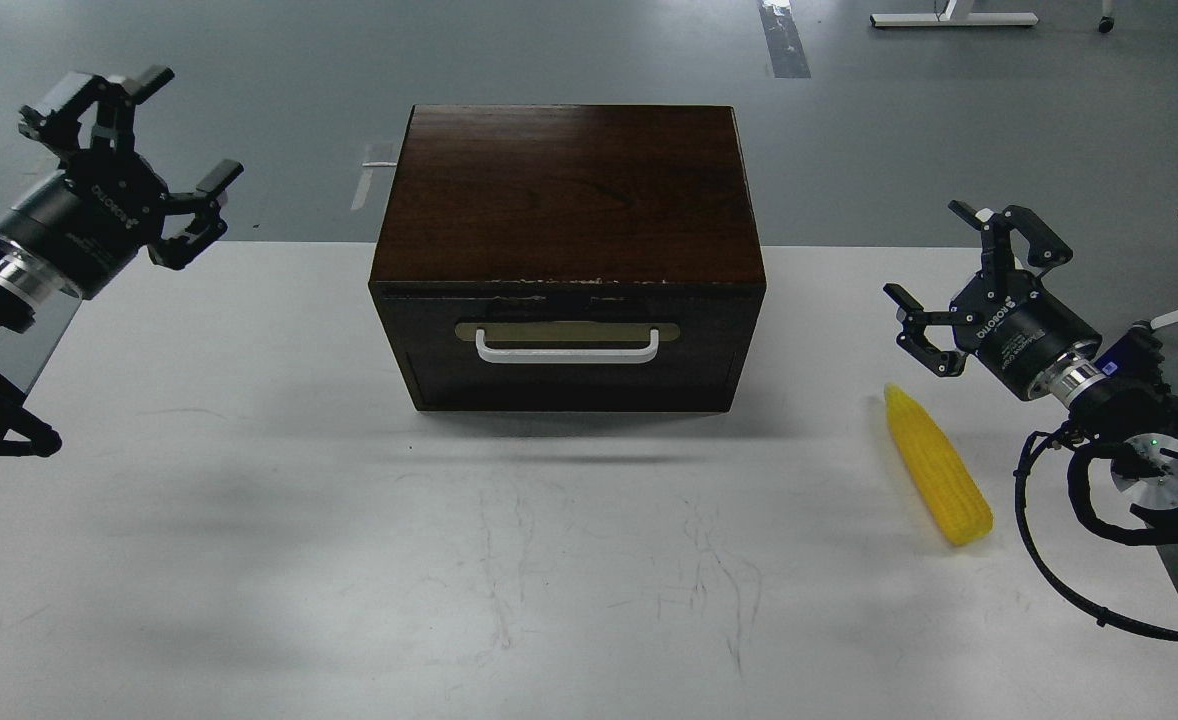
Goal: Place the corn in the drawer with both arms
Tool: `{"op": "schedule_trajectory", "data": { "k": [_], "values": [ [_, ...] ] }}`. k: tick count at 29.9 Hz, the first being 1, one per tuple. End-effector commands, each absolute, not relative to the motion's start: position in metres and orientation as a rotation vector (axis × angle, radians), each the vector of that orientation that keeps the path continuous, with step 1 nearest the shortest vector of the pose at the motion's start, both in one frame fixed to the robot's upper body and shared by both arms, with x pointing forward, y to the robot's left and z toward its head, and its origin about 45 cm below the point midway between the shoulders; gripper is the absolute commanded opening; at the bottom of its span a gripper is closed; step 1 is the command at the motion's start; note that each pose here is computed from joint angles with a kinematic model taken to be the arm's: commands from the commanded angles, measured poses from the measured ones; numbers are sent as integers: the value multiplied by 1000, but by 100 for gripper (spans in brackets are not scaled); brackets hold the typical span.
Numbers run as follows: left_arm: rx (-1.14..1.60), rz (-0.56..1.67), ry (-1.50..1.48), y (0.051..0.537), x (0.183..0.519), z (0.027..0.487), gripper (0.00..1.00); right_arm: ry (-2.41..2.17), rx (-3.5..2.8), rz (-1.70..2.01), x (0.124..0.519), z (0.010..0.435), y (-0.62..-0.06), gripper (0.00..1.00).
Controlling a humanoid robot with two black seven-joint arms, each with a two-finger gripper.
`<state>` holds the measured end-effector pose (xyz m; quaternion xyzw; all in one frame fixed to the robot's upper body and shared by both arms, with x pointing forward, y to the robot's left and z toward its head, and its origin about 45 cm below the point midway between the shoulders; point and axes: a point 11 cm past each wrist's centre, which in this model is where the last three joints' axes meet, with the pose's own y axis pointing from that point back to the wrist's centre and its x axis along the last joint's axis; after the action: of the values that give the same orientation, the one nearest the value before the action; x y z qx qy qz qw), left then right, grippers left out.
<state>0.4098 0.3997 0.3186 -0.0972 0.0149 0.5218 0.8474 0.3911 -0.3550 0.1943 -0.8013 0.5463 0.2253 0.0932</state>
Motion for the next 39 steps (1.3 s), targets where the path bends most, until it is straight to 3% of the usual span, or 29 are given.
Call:
{"op": "schedule_trajectory", "data": {
  "k": [1, 7, 12, 21, 26, 39],
  "values": [
    [-169, 1019, -134, 388, 415, 375, 98, 1637, -2370, 645, 395, 198, -359, 100],
    [20, 701, -516, 308, 404, 446, 98, 1641, -2369, 634, 397, 200, -360, 100],
    [199, 455, -825, 242, 394, 461, 98, 1647, -2366, 626, 399, 202, -361, 100],
    [554, 32, -1351, 134, 392, 430, 98, 1673, -2360, 613, 400, 201, -367, 100],
    [729, -193, -1455, 112, 387, 404, 98, 1678, -2364, 611, 399, 200, -368, 100],
    [870, -659, -1646, 51, 356, 343, 97, 1690, -2360, 602, 400, 200, -371, 100]
  ]
}}
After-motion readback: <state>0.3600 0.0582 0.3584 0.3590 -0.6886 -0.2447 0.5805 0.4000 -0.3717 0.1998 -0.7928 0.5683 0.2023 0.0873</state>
